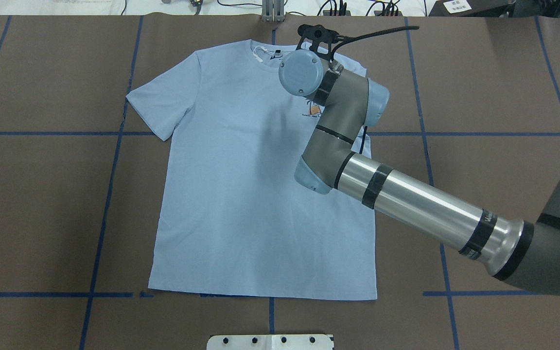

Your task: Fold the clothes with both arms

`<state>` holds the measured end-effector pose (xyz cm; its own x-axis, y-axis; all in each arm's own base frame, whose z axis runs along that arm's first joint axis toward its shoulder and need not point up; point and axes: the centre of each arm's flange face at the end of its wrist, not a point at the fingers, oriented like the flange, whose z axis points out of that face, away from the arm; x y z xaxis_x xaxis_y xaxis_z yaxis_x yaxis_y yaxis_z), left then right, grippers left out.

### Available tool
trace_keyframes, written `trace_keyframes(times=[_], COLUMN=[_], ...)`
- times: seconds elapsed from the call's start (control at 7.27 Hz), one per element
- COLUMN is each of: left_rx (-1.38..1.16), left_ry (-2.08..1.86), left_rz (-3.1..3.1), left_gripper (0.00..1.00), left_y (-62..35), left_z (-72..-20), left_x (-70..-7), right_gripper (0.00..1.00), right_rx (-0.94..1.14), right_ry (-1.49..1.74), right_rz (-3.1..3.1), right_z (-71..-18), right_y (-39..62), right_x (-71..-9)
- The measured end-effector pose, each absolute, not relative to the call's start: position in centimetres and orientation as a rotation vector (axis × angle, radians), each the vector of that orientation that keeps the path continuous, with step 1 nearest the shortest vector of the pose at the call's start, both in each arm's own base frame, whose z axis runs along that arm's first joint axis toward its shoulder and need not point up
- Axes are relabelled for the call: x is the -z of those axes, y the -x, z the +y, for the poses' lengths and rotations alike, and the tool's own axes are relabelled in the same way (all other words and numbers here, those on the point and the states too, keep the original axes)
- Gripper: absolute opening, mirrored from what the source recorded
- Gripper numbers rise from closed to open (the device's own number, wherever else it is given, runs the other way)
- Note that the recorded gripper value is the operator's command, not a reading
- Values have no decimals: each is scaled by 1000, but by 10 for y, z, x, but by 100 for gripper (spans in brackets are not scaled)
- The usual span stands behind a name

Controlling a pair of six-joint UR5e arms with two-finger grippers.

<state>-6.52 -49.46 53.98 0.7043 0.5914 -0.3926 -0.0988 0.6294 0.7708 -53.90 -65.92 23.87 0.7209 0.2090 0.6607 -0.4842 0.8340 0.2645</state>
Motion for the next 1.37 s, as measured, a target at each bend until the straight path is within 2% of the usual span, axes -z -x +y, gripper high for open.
trace_keyframes(times=[0.27, 0.41, 0.69, 0.82, 1.24, 1.37], left_rx=[-387, -310, -154, -66, 92, 113], left_ry=[-794, -760, -684, -633, -559, -562], left_rz=[749, 805, 887, 916, 918, 916], left_gripper=[100, 97, 70, 64, 64, 58], left_y=[41, 19, -44, -87, -210, -252], left_z=[-505, -519, -553, -570, -620, -633], left_x=[-524, -507, -467, -455, -448, -453], right_gripper=[100, 100, 100, 100, 100, 100], right_rx=[-204, -123, 1, 56, 125, 126], right_ry=[-363, -353, -350, -352, -360, -360], right_rz=[-696, -709, -772, -799, -821, -821], right_z=[-690, -694, -685, -678, -657, -653], right_y=[444, 386, 261, 206, 115, 109], right_x=[-244, -256, -299, -325, -384, -390])
